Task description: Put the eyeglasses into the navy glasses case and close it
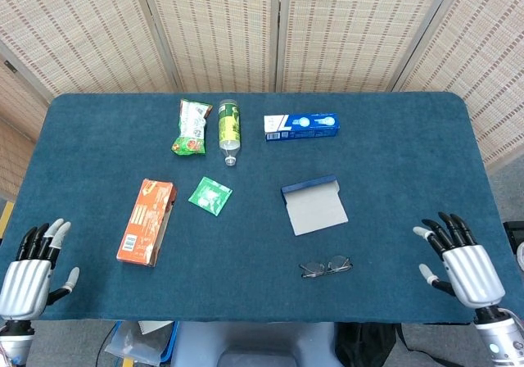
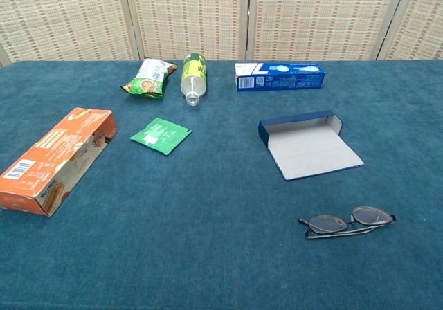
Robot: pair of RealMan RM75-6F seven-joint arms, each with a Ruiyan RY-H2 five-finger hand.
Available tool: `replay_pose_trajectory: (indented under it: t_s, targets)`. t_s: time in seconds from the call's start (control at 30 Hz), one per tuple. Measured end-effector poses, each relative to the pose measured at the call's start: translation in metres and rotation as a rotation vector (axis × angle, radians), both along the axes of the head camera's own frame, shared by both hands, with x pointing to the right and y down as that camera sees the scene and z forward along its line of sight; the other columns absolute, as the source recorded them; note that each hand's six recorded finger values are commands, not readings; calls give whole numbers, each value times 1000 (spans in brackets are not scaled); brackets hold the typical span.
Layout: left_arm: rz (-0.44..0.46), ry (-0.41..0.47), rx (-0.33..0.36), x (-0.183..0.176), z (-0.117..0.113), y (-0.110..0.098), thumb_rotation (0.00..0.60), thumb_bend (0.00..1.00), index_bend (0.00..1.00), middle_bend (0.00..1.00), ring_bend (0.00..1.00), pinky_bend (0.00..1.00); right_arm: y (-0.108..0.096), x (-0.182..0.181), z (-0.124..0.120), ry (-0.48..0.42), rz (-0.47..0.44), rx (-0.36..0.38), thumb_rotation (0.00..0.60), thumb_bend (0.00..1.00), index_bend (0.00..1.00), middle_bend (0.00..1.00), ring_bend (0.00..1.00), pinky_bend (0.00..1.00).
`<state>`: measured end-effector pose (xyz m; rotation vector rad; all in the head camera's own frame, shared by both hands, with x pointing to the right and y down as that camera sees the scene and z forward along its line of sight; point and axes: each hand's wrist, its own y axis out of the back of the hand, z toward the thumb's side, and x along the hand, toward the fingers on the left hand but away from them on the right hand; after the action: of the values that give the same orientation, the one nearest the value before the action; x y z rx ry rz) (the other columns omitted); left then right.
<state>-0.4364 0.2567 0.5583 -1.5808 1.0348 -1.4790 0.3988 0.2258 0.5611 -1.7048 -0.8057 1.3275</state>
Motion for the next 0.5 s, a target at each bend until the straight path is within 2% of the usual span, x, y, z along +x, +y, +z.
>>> replay_pose_trajectory:
  t_s: [0.27,0.5]
  targets:
    - [-16,-3,2,-6,-2,3,600,357,0,0,0,0,3,-39,28,6,-148,-90,600,290,245,164,49,63]
    - [-32,-4,1,-10,-3,7,600,357,0,0,0,0,10,-85,64,-6,-292,-185,600,290,271,151,49,63]
